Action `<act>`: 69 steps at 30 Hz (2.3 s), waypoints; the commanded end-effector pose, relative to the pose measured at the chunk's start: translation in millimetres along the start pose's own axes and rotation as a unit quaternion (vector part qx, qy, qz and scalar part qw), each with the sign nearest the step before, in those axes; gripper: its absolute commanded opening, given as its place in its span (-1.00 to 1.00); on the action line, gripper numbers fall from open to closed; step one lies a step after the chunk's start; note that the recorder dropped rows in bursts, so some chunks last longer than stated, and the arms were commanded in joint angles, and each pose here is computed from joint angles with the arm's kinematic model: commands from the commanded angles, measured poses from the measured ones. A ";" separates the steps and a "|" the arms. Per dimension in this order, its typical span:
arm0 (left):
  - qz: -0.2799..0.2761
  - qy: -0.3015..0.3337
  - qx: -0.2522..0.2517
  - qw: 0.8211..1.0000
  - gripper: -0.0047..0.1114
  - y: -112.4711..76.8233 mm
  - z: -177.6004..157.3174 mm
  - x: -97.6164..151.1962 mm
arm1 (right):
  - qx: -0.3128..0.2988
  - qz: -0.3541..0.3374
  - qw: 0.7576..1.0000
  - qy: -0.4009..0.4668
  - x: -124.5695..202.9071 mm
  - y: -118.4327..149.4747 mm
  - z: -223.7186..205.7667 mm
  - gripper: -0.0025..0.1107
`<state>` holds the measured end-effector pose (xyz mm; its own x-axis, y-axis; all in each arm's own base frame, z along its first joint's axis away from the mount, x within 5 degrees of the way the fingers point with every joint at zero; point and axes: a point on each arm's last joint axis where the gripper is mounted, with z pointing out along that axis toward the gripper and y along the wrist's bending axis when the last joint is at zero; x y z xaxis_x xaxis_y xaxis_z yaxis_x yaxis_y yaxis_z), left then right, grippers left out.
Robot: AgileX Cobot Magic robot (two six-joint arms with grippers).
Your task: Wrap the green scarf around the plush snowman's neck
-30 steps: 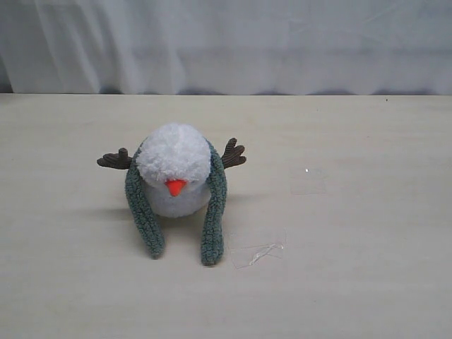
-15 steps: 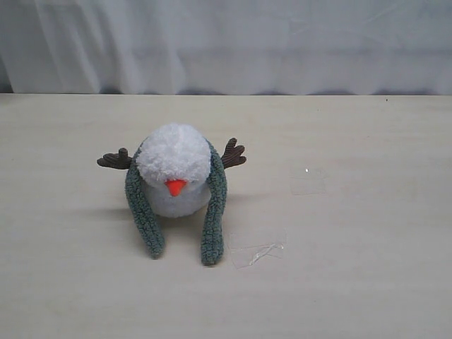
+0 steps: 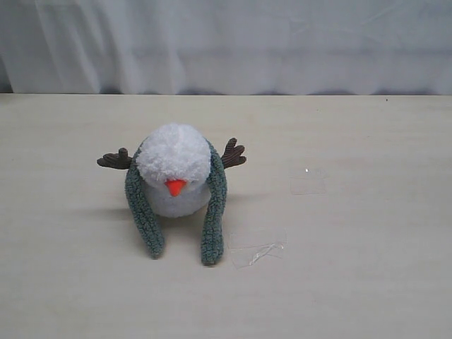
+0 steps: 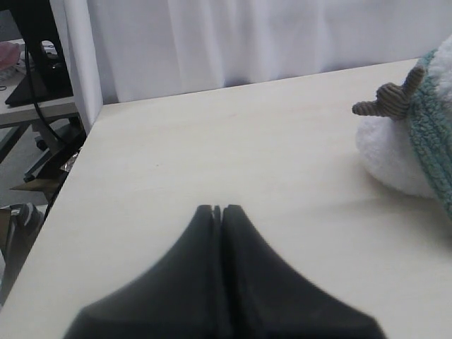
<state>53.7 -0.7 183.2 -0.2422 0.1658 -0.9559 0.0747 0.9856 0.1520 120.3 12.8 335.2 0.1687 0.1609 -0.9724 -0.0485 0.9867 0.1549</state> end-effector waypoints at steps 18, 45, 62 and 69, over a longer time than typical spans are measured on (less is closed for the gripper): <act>-0.004 -0.007 0.004 1.000 -0.92 -0.6 0.1 -0.4 | -0.161 -0.165 0.965 -0.122 -11.8 16.3 -53.8 -0.88; -0.004 -0.007 0.004 1.000 -0.92 -0.6 0.1 -0.4 | 0.011 -0.161 0.976 -0.145 72.2 -22.4 -88.1 -0.88; -0.004 -0.007 0.004 1.000 -0.92 -0.5 0.1 -0.4 | 0.031 -0.169 0.980 0.103 115.8 -32.9 -86.4 -0.88; -0.004 -0.007 0.004 1.000 -0.92 -0.5 0.1 -0.4 | 0.048 -0.101 0.973 0.200 133.0 -36.4 -92.0 -0.88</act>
<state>53.7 -0.7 183.2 -0.2422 0.1658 -0.9559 0.0747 0.9856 0.1520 54.3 -3.2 185.0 -0.2301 -0.0822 -0.9697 0.0249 0.9956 -0.0903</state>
